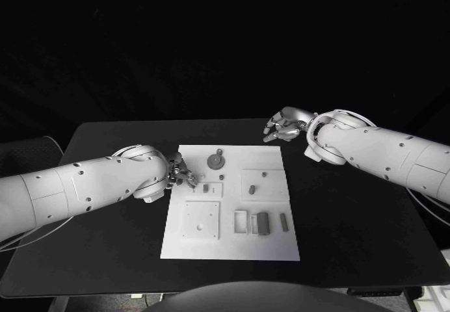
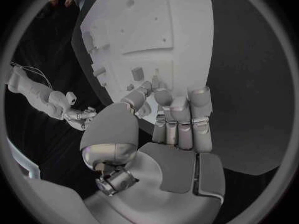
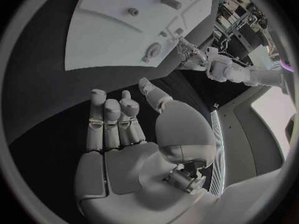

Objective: Assemble the parts on the task board

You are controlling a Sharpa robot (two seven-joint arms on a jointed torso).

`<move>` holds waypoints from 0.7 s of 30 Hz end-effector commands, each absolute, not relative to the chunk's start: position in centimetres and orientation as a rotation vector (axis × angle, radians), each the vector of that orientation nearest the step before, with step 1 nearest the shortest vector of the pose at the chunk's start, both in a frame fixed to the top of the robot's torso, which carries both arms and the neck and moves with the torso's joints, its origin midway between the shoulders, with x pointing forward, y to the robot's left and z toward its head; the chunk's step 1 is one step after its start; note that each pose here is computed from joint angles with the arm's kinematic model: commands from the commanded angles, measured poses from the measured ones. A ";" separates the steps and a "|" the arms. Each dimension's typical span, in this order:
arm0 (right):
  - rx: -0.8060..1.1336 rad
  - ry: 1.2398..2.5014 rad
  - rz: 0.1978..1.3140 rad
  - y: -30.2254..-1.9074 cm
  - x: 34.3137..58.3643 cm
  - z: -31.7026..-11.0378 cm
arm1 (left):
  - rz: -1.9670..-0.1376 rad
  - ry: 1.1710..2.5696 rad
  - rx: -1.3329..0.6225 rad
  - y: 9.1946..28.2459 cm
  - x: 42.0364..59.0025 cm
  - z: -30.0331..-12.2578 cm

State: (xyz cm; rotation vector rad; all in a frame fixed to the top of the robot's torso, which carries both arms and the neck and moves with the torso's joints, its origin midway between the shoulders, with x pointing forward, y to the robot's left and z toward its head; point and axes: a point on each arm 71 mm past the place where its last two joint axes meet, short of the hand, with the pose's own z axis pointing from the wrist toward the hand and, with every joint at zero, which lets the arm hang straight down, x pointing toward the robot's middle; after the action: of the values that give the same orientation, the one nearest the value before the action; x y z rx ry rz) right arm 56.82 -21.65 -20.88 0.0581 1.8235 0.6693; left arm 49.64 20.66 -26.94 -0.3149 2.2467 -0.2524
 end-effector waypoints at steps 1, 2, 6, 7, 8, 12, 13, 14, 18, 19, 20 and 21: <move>0.051 1.833 0.674 -21.6 56.8 -20.9 | -0.240 2.239 -0.296 20.6 49.6 -27.0; 0.051 1.833 0.674 -21.6 56.8 -20.9 | -0.238 2.233 -0.295 20.6 49.6 -27.0; 0.051 1.832 0.674 -21.6 56.8 -20.9 | -0.235 2.232 -0.290 20.6 49.5 -27.1; 0.051 1.832 0.674 -21.6 56.8 -20.9 | -0.236 2.234 -0.288 20.5 49.5 -27.1; 0.051 1.832 0.674 -21.6 56.8 -20.9 | -0.237 2.234 -0.287 20.5 49.5 -27.1; 0.051 1.832 0.674 -21.5 56.8 -20.9 | -0.238 2.233 -0.287 20.3 49.4 -27.2; 0.050 1.832 0.674 -21.5 56.8 -20.9 | -0.237 2.234 -0.286 20.3 49.4 -27.2; 0.051 1.832 0.674 -21.5 56.8 -20.9 | -0.236 2.237 -0.285 20.3 49.4 -27.2; 0.051 1.832 0.674 -21.6 56.8 -20.9 | -0.233 2.241 -0.284 20.4 49.4 -27.4; 0.051 1.832 0.674 -21.6 56.8 -20.9 | -0.233 2.240 -0.285 20.4 49.3 -27.4; 0.051 1.832 0.675 -21.6 56.8 -20.9 | -0.231 2.241 -0.286 20.4 49.3 -27.5; 0.051 1.832 0.675 -21.6 56.8 -20.9 | -0.230 2.242 -0.286 20.4 49.3 -27.5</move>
State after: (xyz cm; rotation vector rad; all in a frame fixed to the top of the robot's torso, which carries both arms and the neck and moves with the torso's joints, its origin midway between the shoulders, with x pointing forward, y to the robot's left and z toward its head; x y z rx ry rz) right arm 56.82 -21.65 -20.88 0.0583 1.8235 0.6691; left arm 49.40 20.53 -27.38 -0.2922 2.2432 -0.2340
